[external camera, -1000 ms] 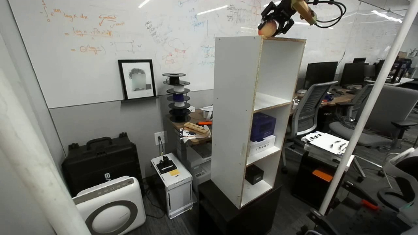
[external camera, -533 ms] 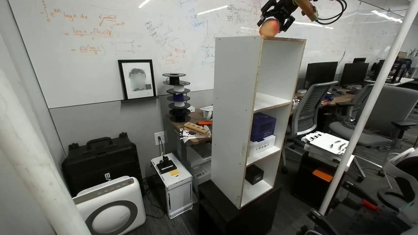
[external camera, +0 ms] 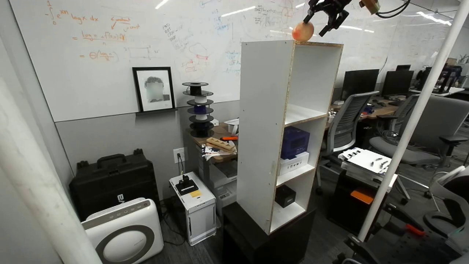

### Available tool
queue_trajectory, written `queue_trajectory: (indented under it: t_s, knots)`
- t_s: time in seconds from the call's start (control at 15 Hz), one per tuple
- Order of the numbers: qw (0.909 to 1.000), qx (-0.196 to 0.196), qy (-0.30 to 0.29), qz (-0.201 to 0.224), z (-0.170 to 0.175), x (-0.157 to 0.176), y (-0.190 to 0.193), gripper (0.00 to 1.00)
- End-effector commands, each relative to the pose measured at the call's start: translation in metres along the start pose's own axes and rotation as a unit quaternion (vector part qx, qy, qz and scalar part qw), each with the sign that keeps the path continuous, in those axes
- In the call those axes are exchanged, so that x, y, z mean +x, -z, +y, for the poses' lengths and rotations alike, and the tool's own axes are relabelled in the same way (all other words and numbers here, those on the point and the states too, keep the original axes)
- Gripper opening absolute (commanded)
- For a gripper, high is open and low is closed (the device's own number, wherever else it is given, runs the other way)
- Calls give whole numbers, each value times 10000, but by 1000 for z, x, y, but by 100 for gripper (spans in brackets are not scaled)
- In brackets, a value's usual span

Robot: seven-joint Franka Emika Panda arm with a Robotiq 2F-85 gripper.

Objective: Remove the peach from the top shelf and put it on top of the bookshelf

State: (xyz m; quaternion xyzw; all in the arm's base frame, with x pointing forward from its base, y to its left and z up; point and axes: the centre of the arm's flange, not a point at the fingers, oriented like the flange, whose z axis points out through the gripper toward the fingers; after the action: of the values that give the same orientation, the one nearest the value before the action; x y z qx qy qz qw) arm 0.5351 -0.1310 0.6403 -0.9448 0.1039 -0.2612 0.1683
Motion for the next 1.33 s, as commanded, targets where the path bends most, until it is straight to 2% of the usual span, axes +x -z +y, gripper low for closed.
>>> queue_trajectory:
  t_s: [0.0,0.8,0.87,1.07,1.27]
  knots:
    - [10000,3,-62,15,1,-18,15,100]
    - [9999,36,-161,-30,12,-27,4,100]
    - [9998,16,-194,38,13,-27,3,100]
    - [9977,-5,-289,610,16,-25,2,100]
    - [9951,-61,-286,939,20,-25,1,100]
